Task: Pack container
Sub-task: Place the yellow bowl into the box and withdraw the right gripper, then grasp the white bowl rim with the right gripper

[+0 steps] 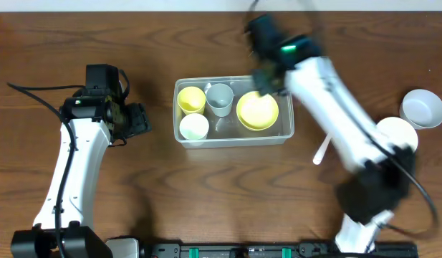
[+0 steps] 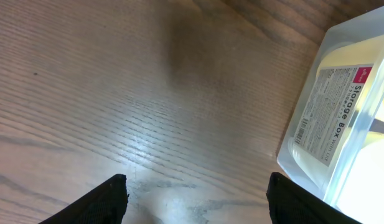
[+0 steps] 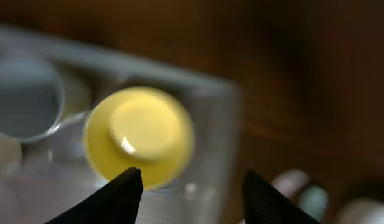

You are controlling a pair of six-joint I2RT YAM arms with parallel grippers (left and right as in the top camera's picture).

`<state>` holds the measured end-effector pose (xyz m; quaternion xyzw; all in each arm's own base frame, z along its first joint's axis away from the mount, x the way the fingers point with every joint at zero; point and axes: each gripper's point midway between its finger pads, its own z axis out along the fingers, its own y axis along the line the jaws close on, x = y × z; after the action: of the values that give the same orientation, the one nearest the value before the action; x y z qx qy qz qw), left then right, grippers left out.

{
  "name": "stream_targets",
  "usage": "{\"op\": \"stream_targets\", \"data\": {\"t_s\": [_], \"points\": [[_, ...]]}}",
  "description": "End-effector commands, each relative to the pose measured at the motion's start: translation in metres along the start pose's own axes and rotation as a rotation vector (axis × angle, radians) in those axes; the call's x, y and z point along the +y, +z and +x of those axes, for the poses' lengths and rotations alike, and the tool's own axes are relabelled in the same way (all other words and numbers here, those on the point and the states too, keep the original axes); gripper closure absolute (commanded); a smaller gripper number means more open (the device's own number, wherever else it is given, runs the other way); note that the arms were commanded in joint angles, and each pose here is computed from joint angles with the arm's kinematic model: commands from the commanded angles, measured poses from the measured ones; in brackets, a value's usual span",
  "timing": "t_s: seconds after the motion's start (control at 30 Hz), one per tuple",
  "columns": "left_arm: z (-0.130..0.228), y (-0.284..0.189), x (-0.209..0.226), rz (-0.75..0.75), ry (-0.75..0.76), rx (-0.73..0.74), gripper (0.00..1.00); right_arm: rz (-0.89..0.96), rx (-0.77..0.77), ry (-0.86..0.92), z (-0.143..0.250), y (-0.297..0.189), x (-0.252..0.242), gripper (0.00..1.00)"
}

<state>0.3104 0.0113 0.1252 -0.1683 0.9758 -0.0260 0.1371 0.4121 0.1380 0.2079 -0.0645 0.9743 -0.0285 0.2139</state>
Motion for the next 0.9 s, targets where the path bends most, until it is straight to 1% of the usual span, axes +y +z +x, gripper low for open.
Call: {"op": "stream_targets", "data": {"t_s": [0.0,0.1,0.2,0.37,0.5,0.6,0.77,0.87], "points": [[-0.007,-0.005,0.0,0.002,0.008,-0.017,0.28,0.091,-0.088,0.339,-0.005,-0.046,-0.084,0.44],[-0.007,-0.005,0.0,0.002,0.008,-0.017,0.28,0.168,-0.015,0.566,0.022,-0.049,-0.145,0.43],[-0.006,-0.005,0.0,0.002,0.008,-0.016,0.27,0.213,0.094,0.714,0.053,-0.034,-0.191,0.35],[-0.006,-0.005,0.0,0.001,0.008,-0.014,0.27,0.2,0.246,0.868,0.102,0.014,-0.228,0.35],[-0.006,-0.005,0.0,0.001,0.008,-0.013,0.28,0.172,0.32,0.881,0.134,0.057,-0.231,0.37],[-0.005,-0.005,0.001,0.001,0.008,-0.01,0.28,0.175,0.362,0.871,0.153,0.082,-0.227,0.37],[-0.003,-0.005,0.001,-0.003,0.007,-0.001,0.27,0.189,0.393,0.863,0.175,0.116,-0.224,0.37],[-0.002,-0.005,0.001,-0.003,0.007,0.001,0.27,0.188,0.397,0.854,0.181,0.127,-0.223,0.37]]}}
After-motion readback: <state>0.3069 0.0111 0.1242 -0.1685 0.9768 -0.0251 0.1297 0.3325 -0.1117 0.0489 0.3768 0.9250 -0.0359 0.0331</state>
